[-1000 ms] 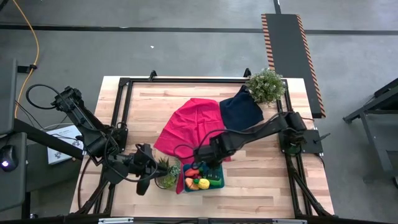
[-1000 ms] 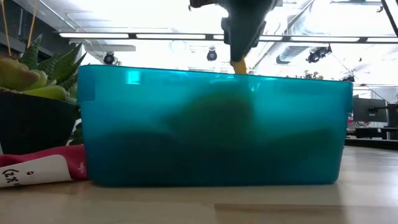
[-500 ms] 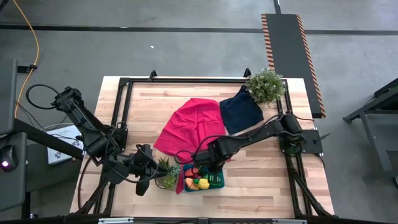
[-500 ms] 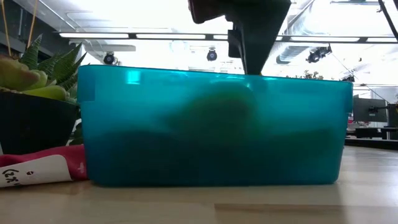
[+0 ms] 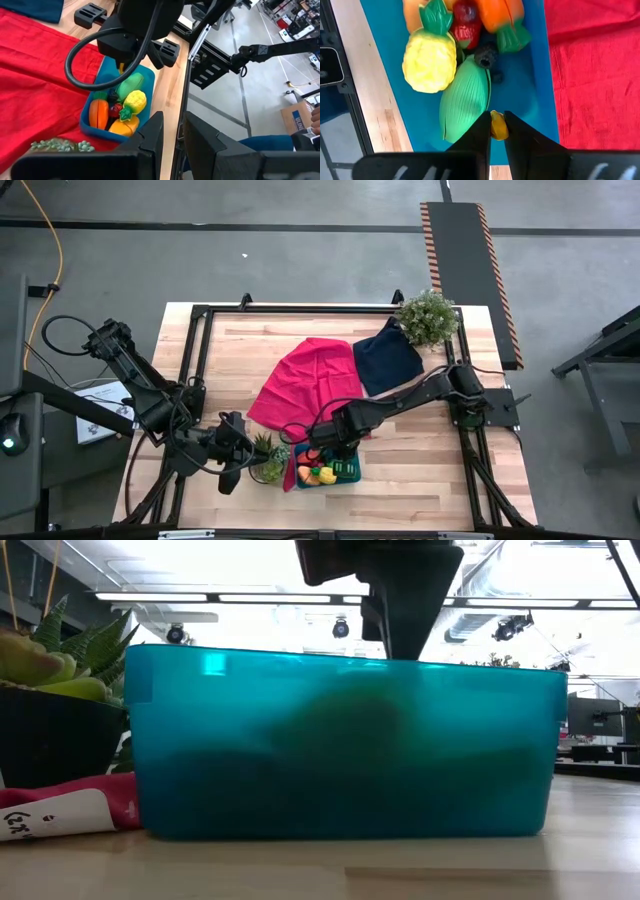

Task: Pick and placing Produce into tupperware
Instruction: Put the yellow corn into the blue bin, then return to Home Position

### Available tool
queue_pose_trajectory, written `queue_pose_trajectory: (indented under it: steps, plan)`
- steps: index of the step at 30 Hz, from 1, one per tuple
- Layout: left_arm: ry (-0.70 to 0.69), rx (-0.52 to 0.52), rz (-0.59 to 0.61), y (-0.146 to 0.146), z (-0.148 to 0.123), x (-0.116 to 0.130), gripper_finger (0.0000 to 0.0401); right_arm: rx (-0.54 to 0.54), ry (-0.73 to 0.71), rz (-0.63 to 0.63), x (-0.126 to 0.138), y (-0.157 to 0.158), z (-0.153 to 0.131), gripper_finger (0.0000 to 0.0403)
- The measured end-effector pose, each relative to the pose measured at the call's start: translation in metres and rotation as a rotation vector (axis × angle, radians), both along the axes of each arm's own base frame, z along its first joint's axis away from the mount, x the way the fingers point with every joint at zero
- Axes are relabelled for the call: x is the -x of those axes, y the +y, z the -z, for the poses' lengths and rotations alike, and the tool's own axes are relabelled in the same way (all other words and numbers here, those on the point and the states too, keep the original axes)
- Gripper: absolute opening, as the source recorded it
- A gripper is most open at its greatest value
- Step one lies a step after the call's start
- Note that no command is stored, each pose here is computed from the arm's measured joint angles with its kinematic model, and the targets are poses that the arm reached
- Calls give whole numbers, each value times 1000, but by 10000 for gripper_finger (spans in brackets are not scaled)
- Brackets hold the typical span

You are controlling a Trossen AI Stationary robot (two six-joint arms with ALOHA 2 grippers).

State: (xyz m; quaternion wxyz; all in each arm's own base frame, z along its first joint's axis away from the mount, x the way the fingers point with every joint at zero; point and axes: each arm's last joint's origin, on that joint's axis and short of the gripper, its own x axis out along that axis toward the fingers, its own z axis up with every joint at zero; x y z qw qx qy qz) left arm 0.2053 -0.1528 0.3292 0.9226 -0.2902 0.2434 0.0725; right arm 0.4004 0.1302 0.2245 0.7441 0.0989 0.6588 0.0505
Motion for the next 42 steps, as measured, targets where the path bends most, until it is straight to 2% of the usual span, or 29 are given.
queue_pose_trajectory:
  steps: [23, 36, 42]
  plan:
    - [5, 5, 5, 0, 0, 0, 62, 15, 82, 5, -4, 0, 28, 26]
    - [9, 1, 5, 0, 0, 1, 62, 14, 82, 1, -4, 1, 28, 83]
    - [9, 1, 5, 0, 0, 1, 62, 15, 81, 3, -4, 1, 28, 94]
